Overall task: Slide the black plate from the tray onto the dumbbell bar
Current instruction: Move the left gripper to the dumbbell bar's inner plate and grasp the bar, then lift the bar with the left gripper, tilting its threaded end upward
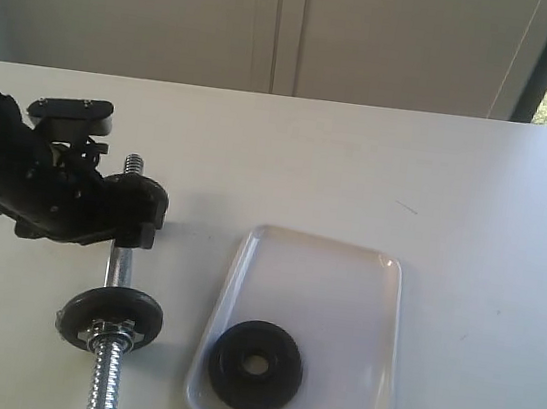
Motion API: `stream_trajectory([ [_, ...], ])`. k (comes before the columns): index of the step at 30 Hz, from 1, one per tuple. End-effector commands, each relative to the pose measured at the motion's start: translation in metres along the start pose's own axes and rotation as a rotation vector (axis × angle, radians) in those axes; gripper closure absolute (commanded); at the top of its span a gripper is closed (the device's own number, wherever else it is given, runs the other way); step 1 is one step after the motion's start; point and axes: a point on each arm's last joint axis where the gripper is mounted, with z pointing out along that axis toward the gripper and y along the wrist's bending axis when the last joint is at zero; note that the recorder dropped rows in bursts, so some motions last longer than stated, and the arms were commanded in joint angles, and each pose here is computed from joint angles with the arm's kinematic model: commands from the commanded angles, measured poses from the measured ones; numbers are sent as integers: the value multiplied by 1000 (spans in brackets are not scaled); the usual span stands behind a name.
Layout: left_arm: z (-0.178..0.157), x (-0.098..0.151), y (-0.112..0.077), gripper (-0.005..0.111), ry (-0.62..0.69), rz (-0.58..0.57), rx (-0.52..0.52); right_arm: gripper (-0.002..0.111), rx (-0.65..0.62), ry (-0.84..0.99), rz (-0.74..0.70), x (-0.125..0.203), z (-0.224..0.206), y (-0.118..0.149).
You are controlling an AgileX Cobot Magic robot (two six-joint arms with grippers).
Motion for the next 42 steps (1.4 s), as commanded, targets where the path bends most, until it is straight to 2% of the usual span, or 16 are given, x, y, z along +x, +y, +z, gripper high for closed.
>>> stream_trajectory([
  [1, 14, -1, -2, 23, -19, -29, 10, 108, -2, -4, -19, 1, 0, 0],
  [10, 42, -16, -7, 24, -32, -55, 14, 108, -1, -2, -19, 1, 0, 0],
  [15, 58, -11, -5, 25, 7, -59, -3, 108, -1, -2, -19, 1, 0, 0],
  [21, 60, -15, -6, 27, -24, -59, 7, 108, -1, -2, -19, 1, 0, 0],
  [31, 66, -16, -6, 57, 22, -59, -8, 108, -1, -2, -19, 1, 0, 0],
  [35, 67, -15, -6, 75, 25, -56, -10, 108, -1, -2, -19, 1, 0, 0],
  [42, 66, -14, -1, 103, 40, 82, -54, 108, -1, -2, -19, 1, 0, 0],
])
